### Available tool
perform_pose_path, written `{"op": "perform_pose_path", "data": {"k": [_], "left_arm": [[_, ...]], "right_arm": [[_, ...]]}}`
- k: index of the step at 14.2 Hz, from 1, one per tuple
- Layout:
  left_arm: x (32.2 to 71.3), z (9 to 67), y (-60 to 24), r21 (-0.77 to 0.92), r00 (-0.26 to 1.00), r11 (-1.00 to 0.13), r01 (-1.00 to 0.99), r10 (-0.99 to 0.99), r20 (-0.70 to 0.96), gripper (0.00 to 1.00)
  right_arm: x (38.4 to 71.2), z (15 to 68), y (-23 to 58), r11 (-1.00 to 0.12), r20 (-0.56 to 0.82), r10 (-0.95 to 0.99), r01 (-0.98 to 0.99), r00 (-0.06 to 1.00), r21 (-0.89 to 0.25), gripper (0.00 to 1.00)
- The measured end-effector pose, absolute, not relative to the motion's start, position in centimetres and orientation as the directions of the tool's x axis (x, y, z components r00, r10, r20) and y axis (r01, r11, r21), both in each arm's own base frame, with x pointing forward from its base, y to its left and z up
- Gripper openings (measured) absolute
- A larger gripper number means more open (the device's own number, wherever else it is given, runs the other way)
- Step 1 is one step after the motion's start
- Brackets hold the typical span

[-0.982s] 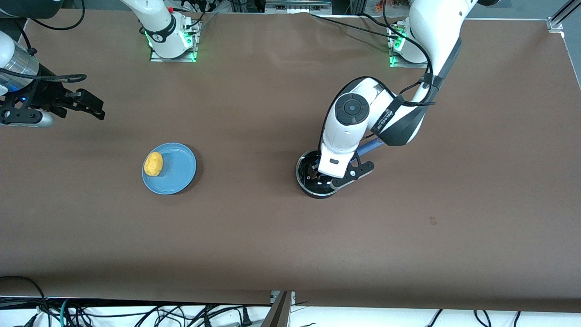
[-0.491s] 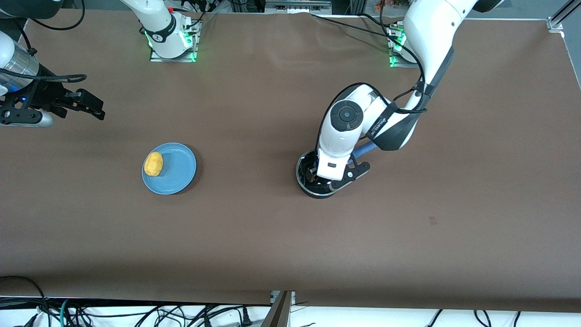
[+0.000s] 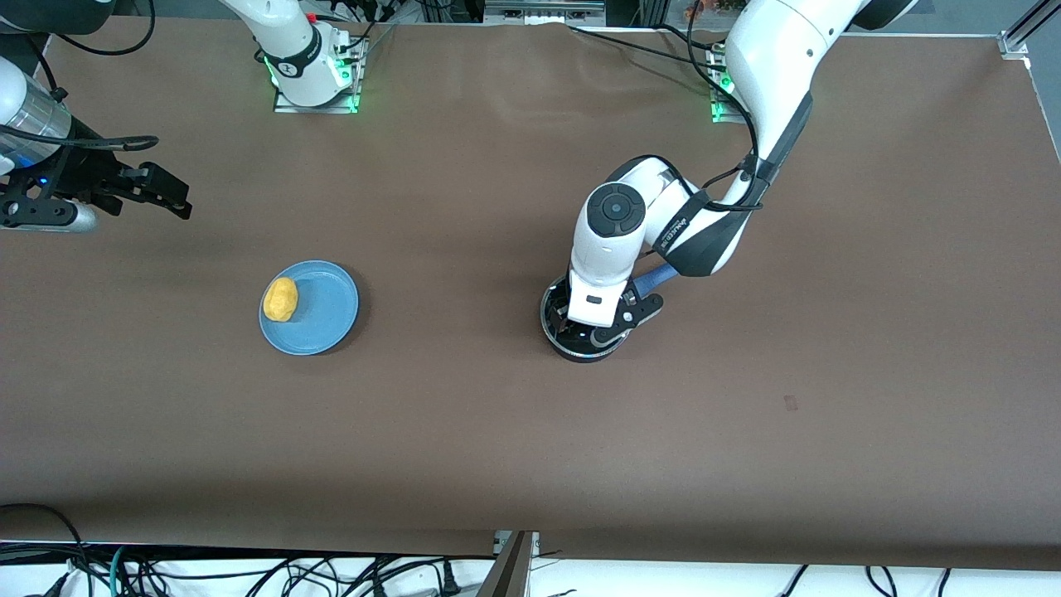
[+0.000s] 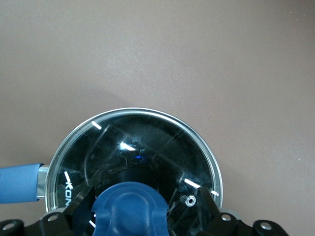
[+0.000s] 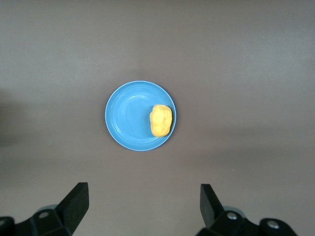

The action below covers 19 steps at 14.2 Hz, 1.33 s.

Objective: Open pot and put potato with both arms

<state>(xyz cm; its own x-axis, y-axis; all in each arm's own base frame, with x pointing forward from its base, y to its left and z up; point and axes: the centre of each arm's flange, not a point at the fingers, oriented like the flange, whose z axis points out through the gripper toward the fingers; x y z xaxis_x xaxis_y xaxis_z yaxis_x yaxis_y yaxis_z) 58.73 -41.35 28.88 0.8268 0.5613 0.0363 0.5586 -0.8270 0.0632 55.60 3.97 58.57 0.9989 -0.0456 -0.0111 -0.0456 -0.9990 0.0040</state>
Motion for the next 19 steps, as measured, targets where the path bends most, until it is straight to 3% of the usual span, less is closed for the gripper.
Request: {"op": "perform_pose_path", "data": {"k": [15, 19], "left_arm": [[58.4, 28.1, -41.2, 0.026, 0.873, -0.873, 0.487, 0.488, 0.029, 0.81], [58.2, 27.6, -41.2, 0.017, 0.874, -0.874, 0.485, 0.485, 0.024, 0.75]], "right_arm": [[55.6, 58.5, 3.9, -0.999, -0.012, -0.046, -0.046, 0.999, 0.004, 1.0], [55.6, 58.5, 3.9, -0.999, -0.012, -0.047, -0.047, 0.999, 0.004, 1.0]]}}
